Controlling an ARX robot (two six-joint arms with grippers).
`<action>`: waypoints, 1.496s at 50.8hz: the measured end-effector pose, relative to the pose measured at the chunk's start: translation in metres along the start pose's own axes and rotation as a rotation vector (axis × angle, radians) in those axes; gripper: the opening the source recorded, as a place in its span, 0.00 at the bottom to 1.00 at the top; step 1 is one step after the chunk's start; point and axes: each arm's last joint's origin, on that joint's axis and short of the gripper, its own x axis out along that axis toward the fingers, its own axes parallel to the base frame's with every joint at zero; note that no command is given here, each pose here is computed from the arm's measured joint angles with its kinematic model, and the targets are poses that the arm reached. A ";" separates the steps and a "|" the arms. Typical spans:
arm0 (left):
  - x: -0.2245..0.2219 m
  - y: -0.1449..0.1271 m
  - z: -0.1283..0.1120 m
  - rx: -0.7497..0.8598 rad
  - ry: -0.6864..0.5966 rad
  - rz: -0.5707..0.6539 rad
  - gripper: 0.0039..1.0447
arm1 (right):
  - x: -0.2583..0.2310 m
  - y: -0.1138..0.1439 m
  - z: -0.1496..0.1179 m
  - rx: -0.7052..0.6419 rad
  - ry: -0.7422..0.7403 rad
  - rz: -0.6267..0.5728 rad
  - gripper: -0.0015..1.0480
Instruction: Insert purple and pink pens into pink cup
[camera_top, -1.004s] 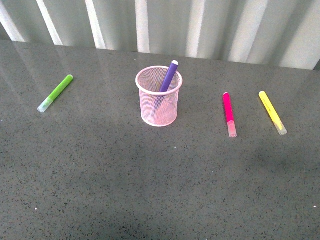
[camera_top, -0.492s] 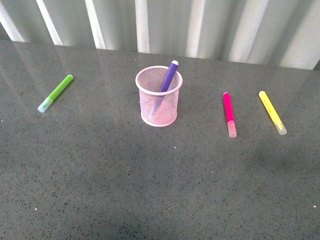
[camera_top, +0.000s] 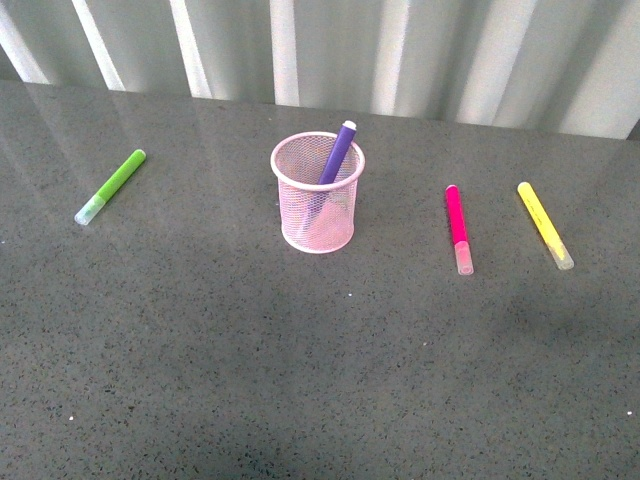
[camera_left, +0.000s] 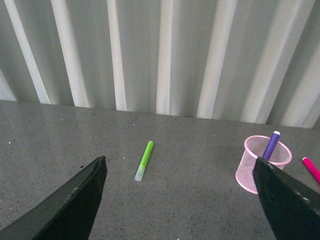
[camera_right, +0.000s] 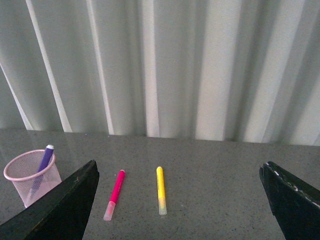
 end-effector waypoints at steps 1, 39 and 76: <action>0.000 0.000 0.000 0.000 0.000 0.000 0.89 | 0.000 0.000 0.000 0.000 0.000 0.000 0.93; 0.000 0.000 0.000 0.002 0.000 0.000 0.94 | 0.144 -0.027 0.051 0.246 0.257 -0.110 0.93; 0.000 0.000 0.000 0.002 0.000 0.000 0.94 | 0.334 0.061 -0.094 0.167 1.006 -0.084 0.93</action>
